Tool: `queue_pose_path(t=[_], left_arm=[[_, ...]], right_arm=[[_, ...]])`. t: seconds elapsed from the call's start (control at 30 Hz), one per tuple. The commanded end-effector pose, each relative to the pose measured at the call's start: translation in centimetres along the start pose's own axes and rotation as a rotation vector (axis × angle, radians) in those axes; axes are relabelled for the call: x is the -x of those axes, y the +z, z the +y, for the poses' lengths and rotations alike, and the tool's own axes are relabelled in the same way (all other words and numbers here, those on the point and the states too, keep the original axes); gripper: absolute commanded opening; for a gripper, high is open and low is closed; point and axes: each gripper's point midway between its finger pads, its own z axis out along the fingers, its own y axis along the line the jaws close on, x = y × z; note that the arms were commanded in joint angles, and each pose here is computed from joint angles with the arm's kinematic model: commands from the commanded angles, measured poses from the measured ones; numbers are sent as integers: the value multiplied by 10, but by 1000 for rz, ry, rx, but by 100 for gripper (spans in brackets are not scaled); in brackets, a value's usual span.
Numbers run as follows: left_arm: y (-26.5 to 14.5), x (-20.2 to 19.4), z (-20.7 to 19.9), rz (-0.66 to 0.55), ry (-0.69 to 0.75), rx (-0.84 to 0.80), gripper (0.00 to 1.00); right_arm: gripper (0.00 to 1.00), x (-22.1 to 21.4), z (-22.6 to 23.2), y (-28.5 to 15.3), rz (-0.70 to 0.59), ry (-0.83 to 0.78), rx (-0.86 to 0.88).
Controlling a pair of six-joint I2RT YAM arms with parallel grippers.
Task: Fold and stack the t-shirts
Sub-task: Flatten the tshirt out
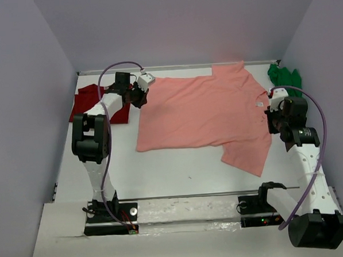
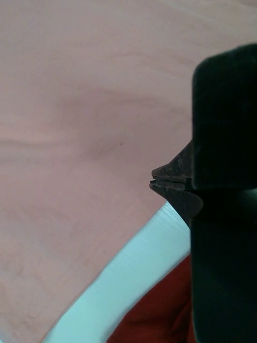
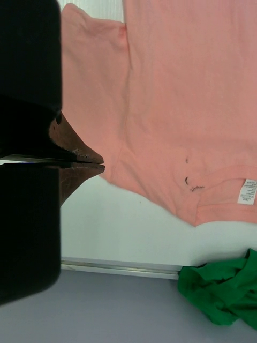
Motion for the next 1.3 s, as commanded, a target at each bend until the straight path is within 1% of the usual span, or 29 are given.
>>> queue_pose_path(t=[0.0, 0.03, 0.07, 0.1, 0.13, 0.17, 0.2, 0.3, 0.37, 0.5, 0.6, 0.77, 1.0, 1.27], left_arm=[[22, 19, -4, -6, 9, 1, 0], [28, 22, -1, 0, 16, 15, 0], [43, 10, -9, 40, 14, -3, 0], [48, 15, -6, 43, 33, 12, 0], [54, 13, -6, 60, 33, 11, 0], [63, 2, -9, 91, 26, 1, 0], [67, 6, -7, 94, 33, 15, 0], [76, -1, -6, 122, 24, 32, 0], [79, -4, 3, 147, 9, 84, 0], [79, -7, 25, 185, -23, 198, 0], [79, -11, 30, 206, -41, 230, 0], [76, -22, 29, 239, -62, 243, 0], [74, -35, 20, 273, -68, 219, 0], [69, -53, 22, 352, -77, 237, 0]], right_arm=[[0, 13, -4, -2, -42, 28, 7], [0, 13, -3, -2, -44, 28, 8], [0, 13, -6, -3, -46, 35, -1], [0, 12, -6, -2, -41, 35, -2], [0, 13, -7, -3, -44, 35, -4], [0, 13, -10, -4, -44, 41, -13], [0, 13, -10, -4, -46, 41, -14], [0, 14, -9, -5, -49, 39, -7], [0, 13, -8, -4, -45, 39, -4], [0, 12, -9, -3, -41, 41, 1], [0, 13, -8, -4, -41, 43, 5], [0, 14, -8, -5, -40, 43, 7], [0, 14, -10, -6, -35, 49, 6], [0, 15, -10, -6, -27, 45, 12]])
